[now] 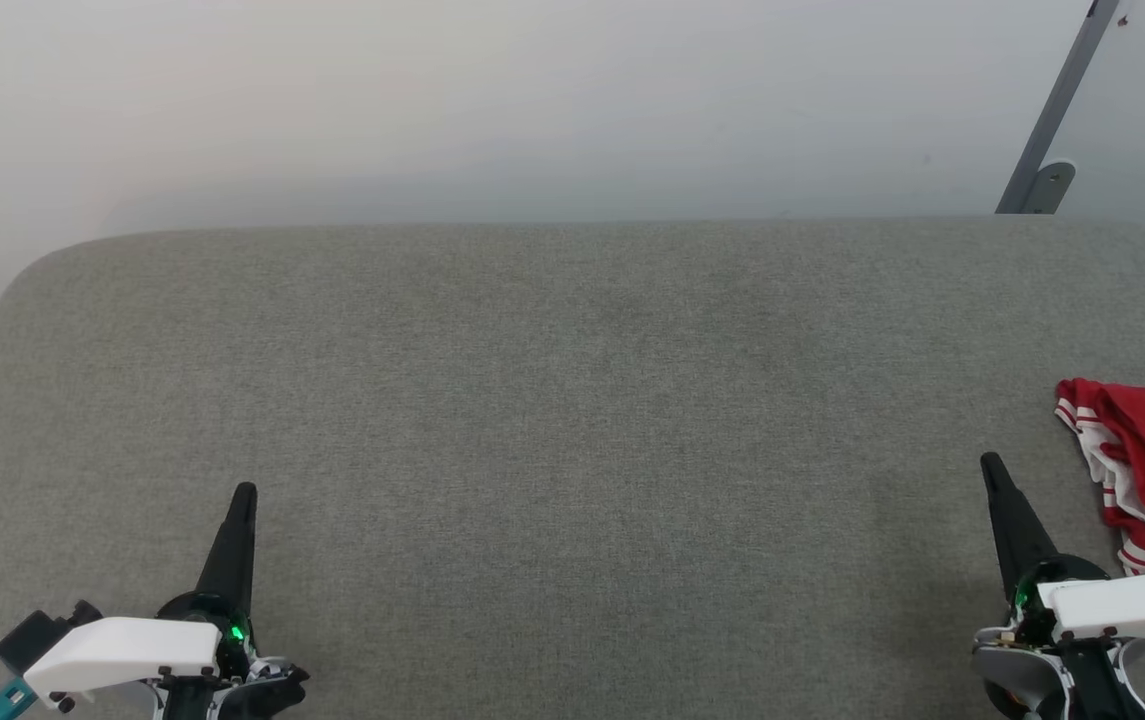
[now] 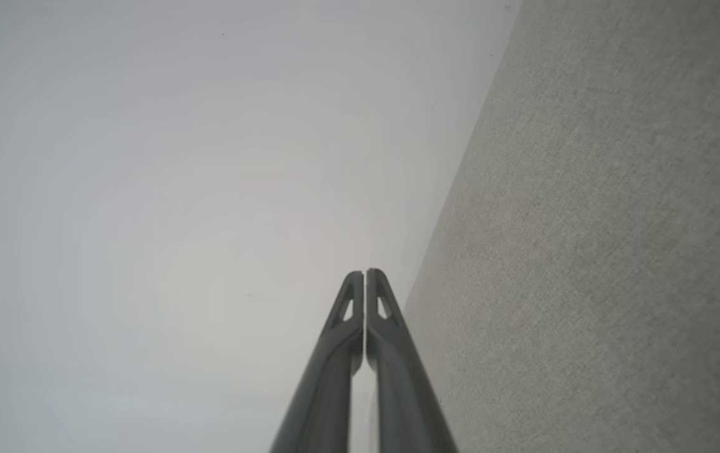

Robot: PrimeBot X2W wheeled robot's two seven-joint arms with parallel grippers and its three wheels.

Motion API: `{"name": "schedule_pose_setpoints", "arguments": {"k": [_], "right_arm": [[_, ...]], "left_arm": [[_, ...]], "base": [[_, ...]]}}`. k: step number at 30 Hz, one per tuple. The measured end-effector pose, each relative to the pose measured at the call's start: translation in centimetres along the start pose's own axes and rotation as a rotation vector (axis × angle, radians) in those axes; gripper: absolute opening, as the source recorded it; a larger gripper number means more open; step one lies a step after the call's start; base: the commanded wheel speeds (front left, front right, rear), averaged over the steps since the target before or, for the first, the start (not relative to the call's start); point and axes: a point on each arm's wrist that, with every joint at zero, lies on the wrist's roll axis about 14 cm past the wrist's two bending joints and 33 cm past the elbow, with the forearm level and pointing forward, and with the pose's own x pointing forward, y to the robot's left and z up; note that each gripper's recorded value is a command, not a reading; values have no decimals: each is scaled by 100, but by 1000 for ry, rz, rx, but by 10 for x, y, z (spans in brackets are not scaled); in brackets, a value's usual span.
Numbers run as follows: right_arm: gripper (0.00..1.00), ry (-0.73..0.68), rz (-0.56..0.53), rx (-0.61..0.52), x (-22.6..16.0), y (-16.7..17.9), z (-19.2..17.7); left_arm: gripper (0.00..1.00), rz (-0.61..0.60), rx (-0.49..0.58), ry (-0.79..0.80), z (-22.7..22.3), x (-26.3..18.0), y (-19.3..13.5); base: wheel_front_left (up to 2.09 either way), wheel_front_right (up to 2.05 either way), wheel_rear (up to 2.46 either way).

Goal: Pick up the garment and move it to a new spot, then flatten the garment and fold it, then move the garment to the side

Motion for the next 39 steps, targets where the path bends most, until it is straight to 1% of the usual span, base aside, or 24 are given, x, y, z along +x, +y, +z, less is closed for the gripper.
{"name": "schedule_pose_setpoints", "arguments": {"k": [17, 23, 39], "right_arm": [[0, -8, 16, 125, 3, 4, 1], [0, -9, 23, 157, 4, 5, 2], [0, -8, 24, 160, 5, 6, 1]], "left_arm": [[0, -26, -121, 18, -6, 11, -9], [0, -27, -148, 25, -7, 13, -9], [0, -28, -152, 24, -7, 13, -9]], "base": [[0, 0, 0], [0, 0, 0], [0, 0, 0]]}}
